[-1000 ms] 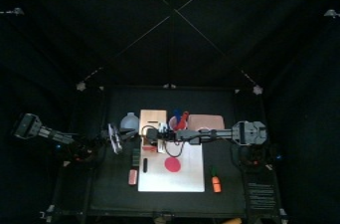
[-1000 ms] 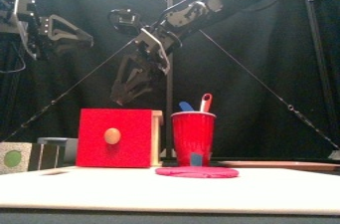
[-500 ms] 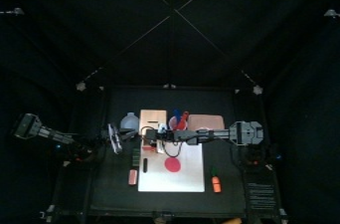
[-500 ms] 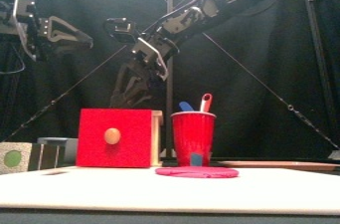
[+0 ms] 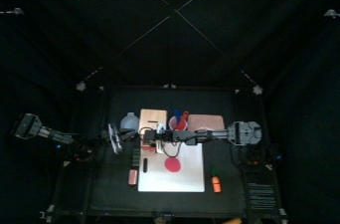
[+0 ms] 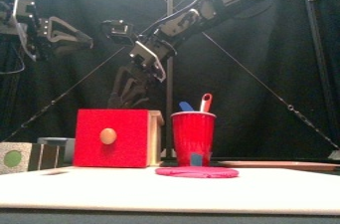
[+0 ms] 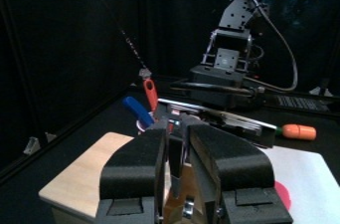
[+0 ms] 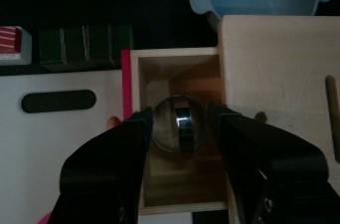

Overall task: Get the cutter from the drawer then cut the dough then place the extra dough in the bowl
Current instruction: Place the cutter on the board

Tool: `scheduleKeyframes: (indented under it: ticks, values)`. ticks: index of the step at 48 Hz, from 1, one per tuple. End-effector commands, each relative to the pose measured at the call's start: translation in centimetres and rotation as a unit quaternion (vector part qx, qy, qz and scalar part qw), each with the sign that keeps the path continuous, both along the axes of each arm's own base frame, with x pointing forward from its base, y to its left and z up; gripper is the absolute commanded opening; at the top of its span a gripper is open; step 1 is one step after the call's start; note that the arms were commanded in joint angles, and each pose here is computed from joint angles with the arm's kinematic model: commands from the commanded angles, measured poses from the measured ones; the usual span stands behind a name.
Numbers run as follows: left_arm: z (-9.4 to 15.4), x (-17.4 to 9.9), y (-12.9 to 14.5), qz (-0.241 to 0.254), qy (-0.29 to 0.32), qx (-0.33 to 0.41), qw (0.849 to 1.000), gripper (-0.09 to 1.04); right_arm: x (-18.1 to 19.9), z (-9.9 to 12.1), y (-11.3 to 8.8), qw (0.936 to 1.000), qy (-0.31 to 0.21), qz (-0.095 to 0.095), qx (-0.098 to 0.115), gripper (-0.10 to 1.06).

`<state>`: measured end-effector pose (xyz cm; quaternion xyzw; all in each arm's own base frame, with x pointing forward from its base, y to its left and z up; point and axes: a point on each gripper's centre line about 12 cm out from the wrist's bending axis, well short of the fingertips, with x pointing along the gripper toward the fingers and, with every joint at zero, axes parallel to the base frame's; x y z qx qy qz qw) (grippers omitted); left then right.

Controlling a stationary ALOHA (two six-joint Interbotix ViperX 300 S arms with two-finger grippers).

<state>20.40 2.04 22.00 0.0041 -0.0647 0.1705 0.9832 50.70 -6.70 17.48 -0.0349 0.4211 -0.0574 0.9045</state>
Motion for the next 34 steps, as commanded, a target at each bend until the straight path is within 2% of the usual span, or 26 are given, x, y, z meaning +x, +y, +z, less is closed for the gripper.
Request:
scheduleKeyframes:
  ticks: [1, 16, 34]
  values:
    - [0.48, 0.24, -0.01, 0.001, -0.007, 0.001, 1.0, 0.59, -0.11, 0.7, -0.82, 1.0, 0.0, -0.009, -0.001, 0.83]
    - [0.45, 0.25, -0.02, 0.0, -0.006, 0.0, 1.0, 0.59, -0.32, 0.55, -0.3, 0.9998, 0.018, -0.007, 0.0, 0.83]
    - [0.37, 0.28, -0.05, -0.001, -0.004, -0.001, 1.0, 0.59, -0.27, 0.61, -0.18, 0.9994, 0.034, -0.003, -0.009, 0.83]
